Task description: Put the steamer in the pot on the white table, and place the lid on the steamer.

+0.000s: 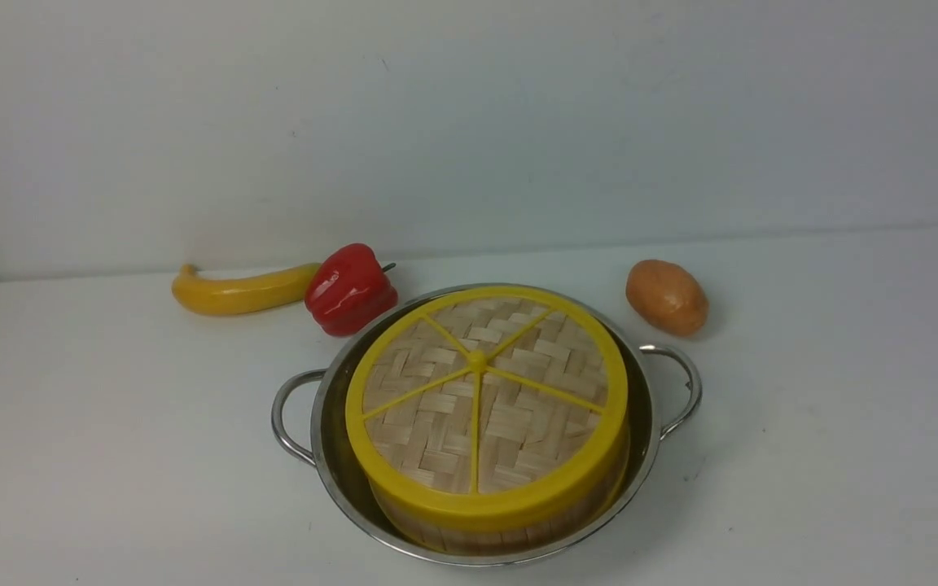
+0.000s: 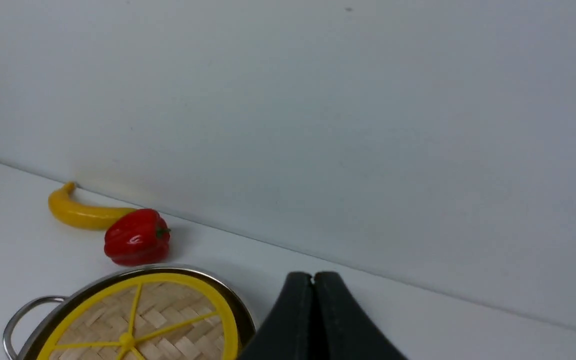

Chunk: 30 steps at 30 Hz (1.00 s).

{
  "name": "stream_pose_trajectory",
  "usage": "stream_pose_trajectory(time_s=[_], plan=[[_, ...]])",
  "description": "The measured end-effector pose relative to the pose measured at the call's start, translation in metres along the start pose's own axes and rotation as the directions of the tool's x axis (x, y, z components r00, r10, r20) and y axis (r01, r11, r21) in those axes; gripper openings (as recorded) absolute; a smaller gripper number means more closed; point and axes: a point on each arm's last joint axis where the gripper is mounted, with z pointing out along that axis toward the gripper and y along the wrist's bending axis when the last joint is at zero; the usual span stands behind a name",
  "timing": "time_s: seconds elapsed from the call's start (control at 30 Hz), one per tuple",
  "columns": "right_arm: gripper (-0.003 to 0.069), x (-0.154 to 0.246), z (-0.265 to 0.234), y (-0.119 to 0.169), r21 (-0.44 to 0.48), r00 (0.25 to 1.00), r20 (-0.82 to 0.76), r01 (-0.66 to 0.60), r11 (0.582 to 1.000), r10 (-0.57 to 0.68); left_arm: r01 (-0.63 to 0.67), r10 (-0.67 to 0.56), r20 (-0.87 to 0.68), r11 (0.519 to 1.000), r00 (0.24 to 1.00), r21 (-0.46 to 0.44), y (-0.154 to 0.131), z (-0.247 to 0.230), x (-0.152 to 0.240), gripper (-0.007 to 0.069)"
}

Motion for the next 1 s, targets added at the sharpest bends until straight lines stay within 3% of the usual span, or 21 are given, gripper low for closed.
stream_pose_trajectory(time_s=[0.2, 0.47, 0.77, 1.0], plan=[[-0.0024, 0.097, -0.036, -0.028, 0.072, 0.980, 0.162, -0.128, 0.989, 0.115, 0.000, 0.000, 0.000, 1.000, 1.000, 0.000, 0.000, 0.000, 0.000, 0.0379], [-0.0021, 0.211, -0.040, -0.036, 0.151, 0.959, 0.278, -0.092, 0.984, 0.047, 0.000, 0.000, 0.000, 1.000, 1.000, 0.000, 0.000, 0.000, 0.000, 0.0379], [-0.0017, 0.286, -0.008, -0.036, 0.144, 0.972, 0.232, -0.080, 0.986, 0.045, 0.000, 0.000, 0.000, 1.000, 1.000, 0.000, 0.000, 0.000, 0.000, 0.0379], [-0.0008, 0.315, -0.004, -0.042, 0.245, 0.956, 0.282, -0.148, 0.958, 0.076, 0.000, 0.000, 0.000, 1.000, 1.000, 0.000, 0.000, 0.000, 0.000, 0.0379]])
